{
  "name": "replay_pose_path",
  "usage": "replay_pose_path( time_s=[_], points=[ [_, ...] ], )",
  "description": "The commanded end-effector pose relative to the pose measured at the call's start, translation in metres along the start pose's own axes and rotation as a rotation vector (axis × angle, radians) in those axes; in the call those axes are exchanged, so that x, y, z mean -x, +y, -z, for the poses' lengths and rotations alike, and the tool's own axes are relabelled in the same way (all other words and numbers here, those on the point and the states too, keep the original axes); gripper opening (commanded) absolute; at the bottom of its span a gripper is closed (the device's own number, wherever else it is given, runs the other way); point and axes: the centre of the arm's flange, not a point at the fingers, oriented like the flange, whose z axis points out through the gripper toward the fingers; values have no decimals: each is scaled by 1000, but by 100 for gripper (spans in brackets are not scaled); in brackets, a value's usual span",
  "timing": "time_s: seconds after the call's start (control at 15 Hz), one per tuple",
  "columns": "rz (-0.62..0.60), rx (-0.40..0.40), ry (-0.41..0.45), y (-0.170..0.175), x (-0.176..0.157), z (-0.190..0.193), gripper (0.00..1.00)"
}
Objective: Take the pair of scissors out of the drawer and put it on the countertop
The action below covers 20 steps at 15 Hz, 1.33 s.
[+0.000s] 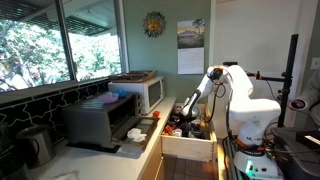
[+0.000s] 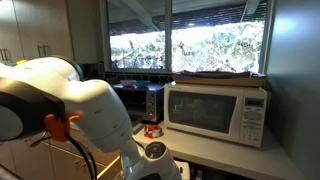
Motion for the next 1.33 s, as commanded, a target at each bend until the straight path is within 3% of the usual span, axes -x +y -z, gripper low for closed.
replay_pose_path(
  time_s=[0.0,0.4,0.73,0.87,1.07,1.27],
  points=[
    [-23,-26,-19,7,1,-1,9],
    [11,-46,-3,-6,6,62,9],
    [53,-91,-126,-17,30,120,9],
    [36,-38,-160,-15,39,149,9],
    [47,-36,-236,-20,53,195,9],
    [7,19,-303,-23,59,235,9]
  ],
)
